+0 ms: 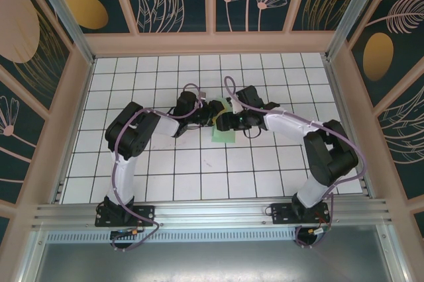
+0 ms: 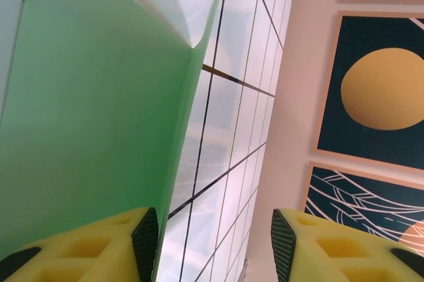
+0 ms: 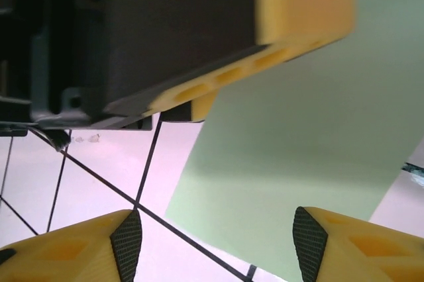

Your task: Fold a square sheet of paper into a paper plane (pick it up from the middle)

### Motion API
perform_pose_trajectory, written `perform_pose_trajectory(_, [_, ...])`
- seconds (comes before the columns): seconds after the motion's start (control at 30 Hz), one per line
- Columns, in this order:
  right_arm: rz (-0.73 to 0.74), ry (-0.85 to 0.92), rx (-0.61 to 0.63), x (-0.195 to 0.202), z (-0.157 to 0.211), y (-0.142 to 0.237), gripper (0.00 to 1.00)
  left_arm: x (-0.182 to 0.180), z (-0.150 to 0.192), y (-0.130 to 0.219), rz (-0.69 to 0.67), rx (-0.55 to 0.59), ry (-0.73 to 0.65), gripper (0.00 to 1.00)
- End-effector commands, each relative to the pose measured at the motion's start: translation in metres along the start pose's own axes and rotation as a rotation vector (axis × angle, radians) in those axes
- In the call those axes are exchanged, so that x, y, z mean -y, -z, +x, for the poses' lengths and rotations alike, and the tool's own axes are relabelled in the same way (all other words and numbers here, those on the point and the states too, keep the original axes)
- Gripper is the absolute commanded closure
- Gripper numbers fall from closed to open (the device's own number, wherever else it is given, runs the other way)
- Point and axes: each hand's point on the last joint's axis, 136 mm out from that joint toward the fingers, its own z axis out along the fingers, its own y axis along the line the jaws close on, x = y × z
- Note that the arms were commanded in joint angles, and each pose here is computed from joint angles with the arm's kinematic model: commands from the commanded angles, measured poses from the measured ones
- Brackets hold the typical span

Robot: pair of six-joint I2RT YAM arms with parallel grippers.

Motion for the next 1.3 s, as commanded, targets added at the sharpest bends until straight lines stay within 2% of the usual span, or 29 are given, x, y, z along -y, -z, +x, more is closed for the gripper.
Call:
perform_pose_trajectory(0.0, [0.126,0.109,0.015,-0.001,0.007,-0.001,0.31,-0.002,0.001,-0.002,0.012,-0.006,0.005,0.49])
perform_pose_trajectory(0.23, [0.311,0.220,0.079,-0.008,0.015,-0.013,0.21,0.002,0.003,0.000,0.033,-0.008,0.016,0.49])
perform_pose_trajectory(0.3, [0.325,0.242,0.092,-0.011,0.016,-0.015,0.14,0.005,0.004,0.001,0.049,-0.007,0.026,0.49])
perform_pose_trajectory(0.37, [0.332,0.259,0.092,-0.013,0.020,-0.020,0.02,0.008,0.004,0.002,0.065,-0.006,0.037,0.50])
perform_pose_trajectory(0.57, [0.400,0.276,0.114,-0.008,0.024,-0.026,0.01,0.015,0.004,0.004,0.091,-0.007,0.052,0.51])
perform_pose_trajectory(0.73, [0.450,0.287,0.117,-0.001,0.026,-0.032,0.11,0.019,0.004,0.005,0.112,-0.003,0.062,0.52])
perform_pose_trajectory(0.87, [0.511,0.272,0.131,0.006,0.022,-0.031,0.27,0.019,0.003,0.006,0.111,-0.001,0.062,0.52])
perform_pose_trajectory(1.0, [0.503,0.272,0.144,0.002,0.018,-0.028,0.43,0.017,0.003,0.006,0.098,0.002,0.056,0.52])
perform_pose_trajectory(1.13, [0.522,0.264,0.148,0.004,0.015,-0.024,0.65,0.016,0.003,0.006,0.087,0.007,0.049,0.52])
perform_pose_trajectory(1.27, [0.518,0.259,0.145,0.003,0.016,-0.022,0.73,0.015,0.002,0.007,0.071,0.012,0.037,0.52])
